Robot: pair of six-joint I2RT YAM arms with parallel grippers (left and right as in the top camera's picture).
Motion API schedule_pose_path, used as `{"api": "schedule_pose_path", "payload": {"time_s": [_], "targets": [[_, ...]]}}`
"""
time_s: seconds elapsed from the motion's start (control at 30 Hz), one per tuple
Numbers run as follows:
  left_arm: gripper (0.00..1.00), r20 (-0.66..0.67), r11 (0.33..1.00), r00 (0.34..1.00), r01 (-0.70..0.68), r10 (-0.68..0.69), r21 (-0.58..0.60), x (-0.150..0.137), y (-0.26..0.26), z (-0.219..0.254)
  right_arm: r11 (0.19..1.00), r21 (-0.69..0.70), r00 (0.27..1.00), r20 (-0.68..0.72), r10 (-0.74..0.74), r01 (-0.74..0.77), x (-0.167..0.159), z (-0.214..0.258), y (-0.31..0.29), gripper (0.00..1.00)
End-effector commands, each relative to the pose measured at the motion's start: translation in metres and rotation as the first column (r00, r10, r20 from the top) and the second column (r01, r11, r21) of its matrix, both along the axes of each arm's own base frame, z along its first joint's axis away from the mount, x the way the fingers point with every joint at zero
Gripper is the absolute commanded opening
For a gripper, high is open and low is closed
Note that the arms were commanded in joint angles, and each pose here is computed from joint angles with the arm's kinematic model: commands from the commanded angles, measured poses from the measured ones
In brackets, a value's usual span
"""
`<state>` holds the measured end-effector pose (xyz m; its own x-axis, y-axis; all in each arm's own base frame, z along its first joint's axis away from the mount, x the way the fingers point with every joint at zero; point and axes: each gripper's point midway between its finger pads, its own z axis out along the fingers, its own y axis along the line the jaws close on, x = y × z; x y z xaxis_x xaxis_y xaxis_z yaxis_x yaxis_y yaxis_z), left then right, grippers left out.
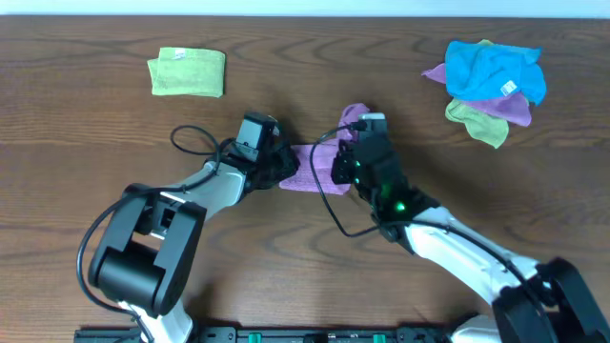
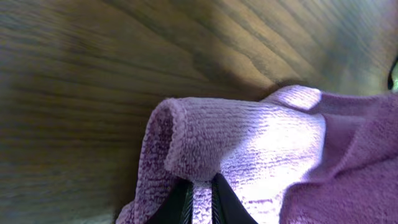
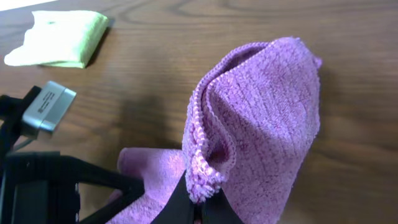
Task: Fold the cloth
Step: 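Fold the right half with the right gripper over toward the left gripper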
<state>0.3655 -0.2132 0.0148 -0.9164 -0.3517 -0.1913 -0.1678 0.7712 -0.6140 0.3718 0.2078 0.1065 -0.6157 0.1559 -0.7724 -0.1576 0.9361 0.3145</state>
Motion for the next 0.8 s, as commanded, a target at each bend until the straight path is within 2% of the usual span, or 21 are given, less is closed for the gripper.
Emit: {"api": "schedule_pose_path", "payload": {"time_s": [0.0, 0.5, 0.77], "targets": [[0.13, 0.052, 1.000, 0.998, 0.023, -0.023, 0.004, 0.003, 0.007, 0.017, 0.999, -0.010, 0.999, -0.003, 0.041, -0.041, 0.004, 0.001, 0.017, 0.01], [0.11, 0.038, 0.998, 0.997, -0.064, 0.063, 0.026, 0.015, 0.060, 0.022, 0.988, -0.057, 0.989, -0.027, 0.144, -0.145, 0.008, -0.014, 0.056, 0.01], [0.12, 0.085, 0.995, 0.993, -0.083, 0.078, 0.057, 0.020, 0.086, 0.038, 0.976, -0.073, 0.979, -0.028, 0.203, -0.205, 0.012, -0.017, 0.077, 0.01]]}}
